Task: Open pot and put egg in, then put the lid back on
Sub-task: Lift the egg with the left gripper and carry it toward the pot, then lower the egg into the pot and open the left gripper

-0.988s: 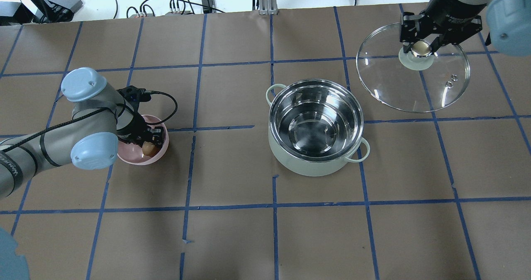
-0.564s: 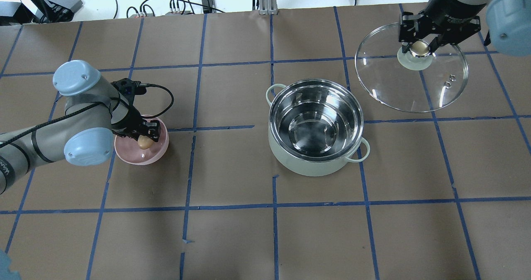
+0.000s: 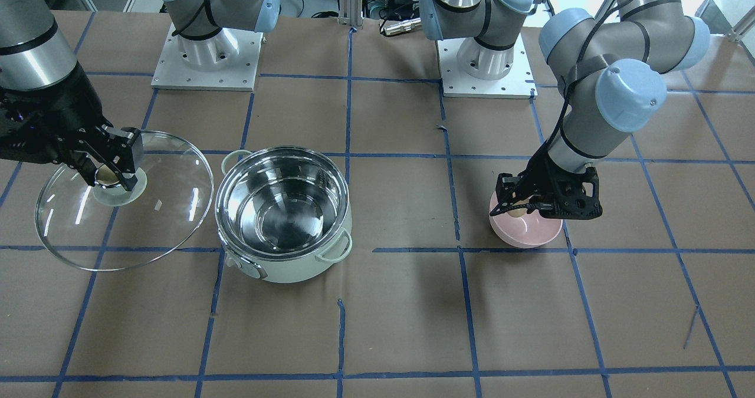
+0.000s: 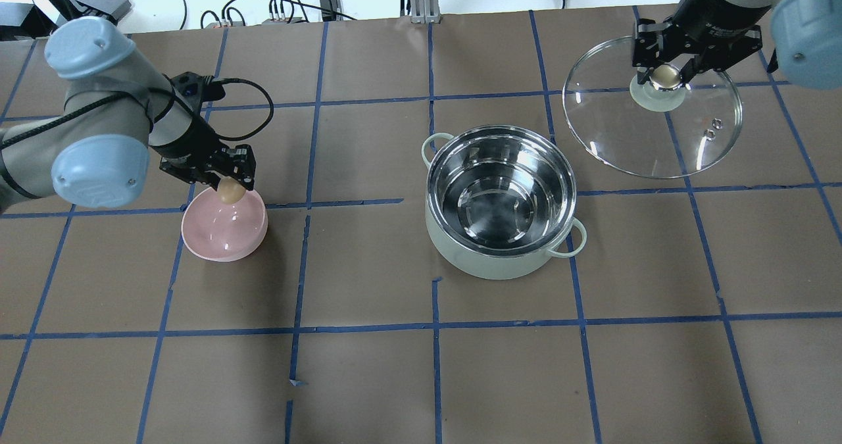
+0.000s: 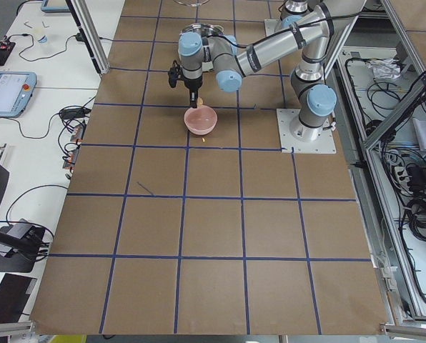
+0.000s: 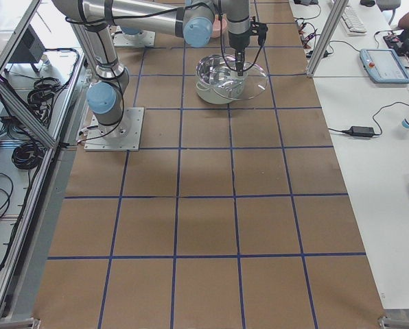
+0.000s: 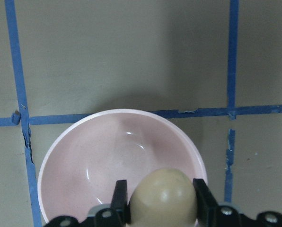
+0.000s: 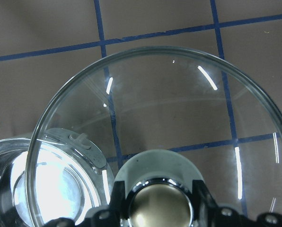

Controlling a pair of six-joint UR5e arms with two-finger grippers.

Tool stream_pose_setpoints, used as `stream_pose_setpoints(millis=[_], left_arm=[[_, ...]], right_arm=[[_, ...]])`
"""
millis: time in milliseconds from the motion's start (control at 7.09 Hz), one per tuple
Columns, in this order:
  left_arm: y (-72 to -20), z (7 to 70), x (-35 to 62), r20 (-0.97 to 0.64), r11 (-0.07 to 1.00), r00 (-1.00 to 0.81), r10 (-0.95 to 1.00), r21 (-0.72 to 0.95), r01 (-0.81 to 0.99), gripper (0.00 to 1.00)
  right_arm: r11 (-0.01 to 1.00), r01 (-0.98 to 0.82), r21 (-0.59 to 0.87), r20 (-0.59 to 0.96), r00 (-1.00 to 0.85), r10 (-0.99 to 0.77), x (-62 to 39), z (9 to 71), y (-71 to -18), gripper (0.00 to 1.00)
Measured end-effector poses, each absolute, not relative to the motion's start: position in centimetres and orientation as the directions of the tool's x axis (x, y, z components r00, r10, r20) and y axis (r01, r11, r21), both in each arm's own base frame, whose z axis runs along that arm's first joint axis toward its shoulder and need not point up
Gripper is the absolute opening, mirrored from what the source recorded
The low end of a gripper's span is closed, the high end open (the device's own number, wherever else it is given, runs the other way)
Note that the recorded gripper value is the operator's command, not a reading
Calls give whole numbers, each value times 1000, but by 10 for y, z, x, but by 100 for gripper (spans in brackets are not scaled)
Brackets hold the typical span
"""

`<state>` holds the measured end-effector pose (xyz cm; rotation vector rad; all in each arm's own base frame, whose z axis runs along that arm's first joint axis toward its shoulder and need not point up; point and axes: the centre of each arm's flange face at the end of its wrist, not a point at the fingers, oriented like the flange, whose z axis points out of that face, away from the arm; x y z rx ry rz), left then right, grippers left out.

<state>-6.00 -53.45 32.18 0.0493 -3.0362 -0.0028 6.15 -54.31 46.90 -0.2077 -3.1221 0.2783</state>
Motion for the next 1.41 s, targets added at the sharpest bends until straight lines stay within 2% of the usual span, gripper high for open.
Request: stream_pose_setpoints(millis=[564,1411], left_arm=[[-543,376,-216,156,985,-974,-164,-35,-171,17],[-528,324,-374,232,947,-929,-287,-75,-312,17]], right_arm=[[976,131,-173,8,-991,135,59,469,-542,33],[982,141,-129,67,-986,150,25,469,-533,32]])
